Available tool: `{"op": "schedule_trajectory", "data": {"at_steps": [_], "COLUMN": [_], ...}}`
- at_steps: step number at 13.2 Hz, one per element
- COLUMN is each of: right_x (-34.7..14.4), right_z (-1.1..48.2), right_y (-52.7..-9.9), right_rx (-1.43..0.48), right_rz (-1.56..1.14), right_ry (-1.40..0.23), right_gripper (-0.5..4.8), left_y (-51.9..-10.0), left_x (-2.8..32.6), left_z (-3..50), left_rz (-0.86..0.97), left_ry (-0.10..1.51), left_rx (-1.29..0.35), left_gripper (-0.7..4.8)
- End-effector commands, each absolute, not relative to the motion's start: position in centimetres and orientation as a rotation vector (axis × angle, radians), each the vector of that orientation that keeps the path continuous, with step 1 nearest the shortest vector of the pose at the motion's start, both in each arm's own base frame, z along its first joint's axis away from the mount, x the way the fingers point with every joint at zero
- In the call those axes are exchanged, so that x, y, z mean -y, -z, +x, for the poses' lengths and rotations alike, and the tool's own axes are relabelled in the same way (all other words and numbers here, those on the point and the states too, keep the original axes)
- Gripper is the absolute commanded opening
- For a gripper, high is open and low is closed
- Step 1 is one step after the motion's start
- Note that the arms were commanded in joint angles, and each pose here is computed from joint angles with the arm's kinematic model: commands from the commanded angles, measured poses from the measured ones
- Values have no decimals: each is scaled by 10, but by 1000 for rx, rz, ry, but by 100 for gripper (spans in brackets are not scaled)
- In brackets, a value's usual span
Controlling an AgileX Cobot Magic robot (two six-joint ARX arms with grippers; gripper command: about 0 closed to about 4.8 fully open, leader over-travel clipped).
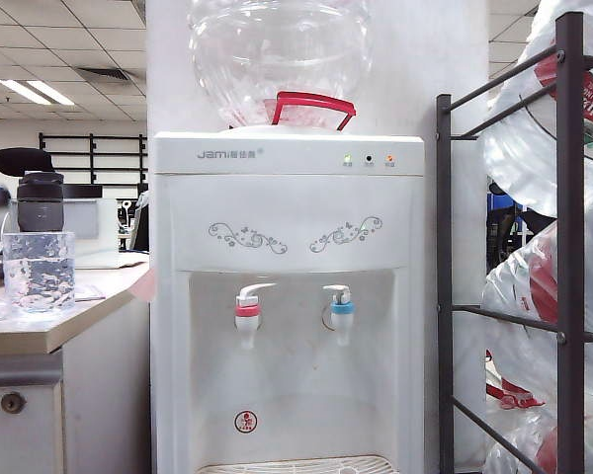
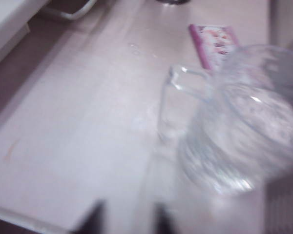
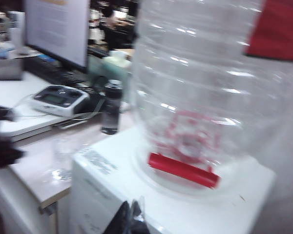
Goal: Pick up the plastic mug from the left desk, go to the cold water outlet of the water dispenser, press the vertical switch to get some water, then put the mug back on the desk.
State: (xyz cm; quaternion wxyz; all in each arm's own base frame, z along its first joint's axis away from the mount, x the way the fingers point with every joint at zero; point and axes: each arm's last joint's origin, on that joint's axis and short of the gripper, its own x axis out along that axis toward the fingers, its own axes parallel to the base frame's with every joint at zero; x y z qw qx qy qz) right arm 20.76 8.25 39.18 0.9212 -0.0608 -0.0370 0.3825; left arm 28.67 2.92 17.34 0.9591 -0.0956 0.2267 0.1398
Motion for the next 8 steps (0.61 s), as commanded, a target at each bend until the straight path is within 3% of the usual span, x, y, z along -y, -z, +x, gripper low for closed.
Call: {"op": "schedule_trajectory", "data": {"at_steps": [1, 4, 8], "right_x": [-68, -56, -42], "right_z": [183, 155, 114], "right_y": [-399, -385, -314], "right_rx": [-5, -5, 17], "right_rz": [-23, -26, -24], "right_ry": [-560, -467, -466], "right_gripper": [-5, -5, -5], "left_y": [-218, -232, -203], "left_x": [-17, -11, -5], "left_z": [229, 170, 107], "left_rz": [-243, -224, -184], "left_ry": [-28, 42, 63], "left_rx": [-276, -72, 83], "left_gripper": [-6, -6, -6]}}
